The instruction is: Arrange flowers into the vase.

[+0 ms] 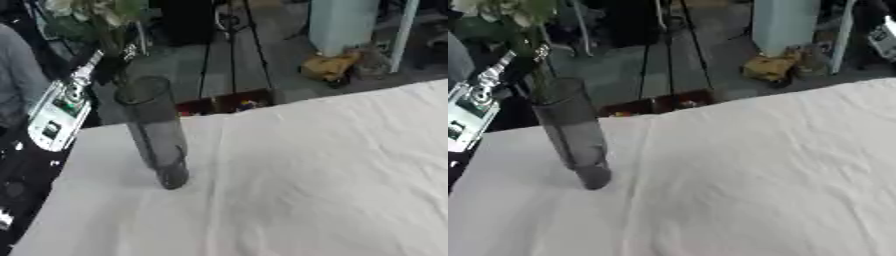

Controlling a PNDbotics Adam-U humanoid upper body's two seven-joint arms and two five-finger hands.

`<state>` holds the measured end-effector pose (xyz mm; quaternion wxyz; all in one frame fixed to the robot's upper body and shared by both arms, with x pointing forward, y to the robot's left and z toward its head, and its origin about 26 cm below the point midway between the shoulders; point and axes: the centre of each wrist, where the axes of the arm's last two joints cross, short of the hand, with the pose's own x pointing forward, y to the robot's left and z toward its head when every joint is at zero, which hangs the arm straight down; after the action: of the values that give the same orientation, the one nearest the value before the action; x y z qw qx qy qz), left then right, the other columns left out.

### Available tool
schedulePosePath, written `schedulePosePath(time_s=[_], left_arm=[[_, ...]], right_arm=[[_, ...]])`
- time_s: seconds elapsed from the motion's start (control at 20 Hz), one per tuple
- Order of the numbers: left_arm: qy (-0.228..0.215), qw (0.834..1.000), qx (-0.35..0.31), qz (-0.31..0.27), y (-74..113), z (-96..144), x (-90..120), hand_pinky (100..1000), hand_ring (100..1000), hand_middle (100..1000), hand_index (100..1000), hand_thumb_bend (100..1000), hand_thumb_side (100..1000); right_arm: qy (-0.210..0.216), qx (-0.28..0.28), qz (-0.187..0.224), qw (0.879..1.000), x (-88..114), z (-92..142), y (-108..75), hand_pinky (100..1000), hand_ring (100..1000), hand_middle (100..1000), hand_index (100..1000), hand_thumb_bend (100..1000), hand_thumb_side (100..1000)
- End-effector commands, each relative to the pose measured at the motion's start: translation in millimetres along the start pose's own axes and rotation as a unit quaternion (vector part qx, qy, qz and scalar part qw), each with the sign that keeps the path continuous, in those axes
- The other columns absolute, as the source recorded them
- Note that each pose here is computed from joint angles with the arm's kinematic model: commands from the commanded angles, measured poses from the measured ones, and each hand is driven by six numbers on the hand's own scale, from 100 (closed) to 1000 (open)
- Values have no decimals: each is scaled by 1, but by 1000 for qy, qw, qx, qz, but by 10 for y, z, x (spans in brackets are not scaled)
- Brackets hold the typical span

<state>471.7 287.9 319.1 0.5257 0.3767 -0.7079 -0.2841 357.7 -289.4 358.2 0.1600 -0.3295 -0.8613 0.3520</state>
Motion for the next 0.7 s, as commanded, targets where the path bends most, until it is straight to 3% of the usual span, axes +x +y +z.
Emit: schedulePosePath(time_s=[0.05,0.7], left_arm=[[-3,1000,13,-16,242,19,-17,806,954,1000,1000,100,1000],[2,999,-16,-34,276,56,-81,851,977,1000,1000,100,1000]], right_arm=[[-12,-16,8,1000,44,-42,-119,814,901,854,844,300,1000],[-9,-19,8,1000,41,-28,-132,813,900,854,844,302,1000]])
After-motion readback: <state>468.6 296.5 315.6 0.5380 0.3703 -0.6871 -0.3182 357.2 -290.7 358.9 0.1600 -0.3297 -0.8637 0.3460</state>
